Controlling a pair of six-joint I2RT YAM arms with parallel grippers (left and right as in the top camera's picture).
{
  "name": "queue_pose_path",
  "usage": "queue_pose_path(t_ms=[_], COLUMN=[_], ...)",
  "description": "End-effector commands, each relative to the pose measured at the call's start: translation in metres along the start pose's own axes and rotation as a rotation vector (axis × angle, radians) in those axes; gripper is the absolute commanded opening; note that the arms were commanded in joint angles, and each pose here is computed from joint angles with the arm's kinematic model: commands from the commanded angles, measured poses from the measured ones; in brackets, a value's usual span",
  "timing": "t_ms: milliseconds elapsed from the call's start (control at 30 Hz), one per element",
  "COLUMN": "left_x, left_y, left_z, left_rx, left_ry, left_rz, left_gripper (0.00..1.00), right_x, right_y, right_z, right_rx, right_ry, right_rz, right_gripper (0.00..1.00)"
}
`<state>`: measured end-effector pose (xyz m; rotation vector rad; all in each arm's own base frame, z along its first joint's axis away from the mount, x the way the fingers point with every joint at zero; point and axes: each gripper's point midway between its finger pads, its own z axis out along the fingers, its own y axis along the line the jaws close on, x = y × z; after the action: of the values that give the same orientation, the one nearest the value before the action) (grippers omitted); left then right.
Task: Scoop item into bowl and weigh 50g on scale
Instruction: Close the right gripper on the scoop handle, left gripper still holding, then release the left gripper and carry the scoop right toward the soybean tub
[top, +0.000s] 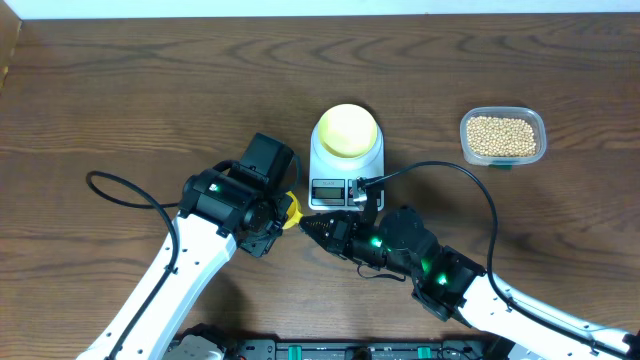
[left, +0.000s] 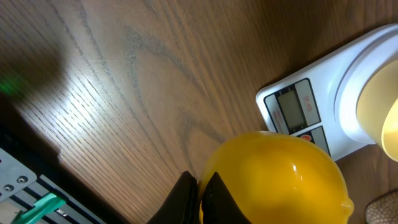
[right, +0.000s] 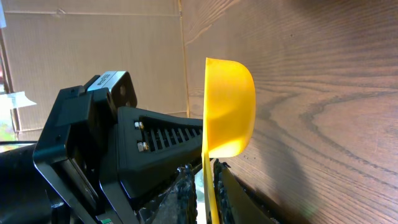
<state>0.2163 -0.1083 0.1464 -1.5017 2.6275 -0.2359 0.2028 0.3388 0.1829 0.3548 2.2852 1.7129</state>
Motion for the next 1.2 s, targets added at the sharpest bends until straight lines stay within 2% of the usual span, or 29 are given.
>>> queue_pose_path(t_ms=[0, 200, 400, 767, 1167], left_x=[-0.0027, -0.0027, -0.0027, -0.0026, -0.0027], left_y=[0.0041, 0.0041, 0.004, 0.0042, 0.0041], left_z=[0.0037, 0.0038, 0.0037, 0.0038, 0.0037], left_rx=[-0.022, -0.022, -0.022, -0.023, -0.022], left_ry=[-0.018, -0.018, -0.018, -0.018, -0.018], left_rz=[0.035, 0.052, 0.056, 0.079, 0.079], left_gripper=[0.07, 0.07, 0.07, 0.07, 0.07], right_x=[-0.0023, -0.0029, -0.003, -0.0042, -0.0042], right_y=[0.0051, 0.0048, 0.0048, 0.0046, 0.0039], right_z=[0.0013, 0.0013, 0.0013, 0.0013, 0.0013], right_rx=[-0.007, -0.005, -0.005, -0.004, -0.001], right_ry=[-0.014, -0.018, -0.018, -0.025, -0.025], right_rz=[-0.034, -0.034, -0.034, -0.033, -0.033], right_gripper=[0.11, 0.11, 0.07, 0.08, 0.01])
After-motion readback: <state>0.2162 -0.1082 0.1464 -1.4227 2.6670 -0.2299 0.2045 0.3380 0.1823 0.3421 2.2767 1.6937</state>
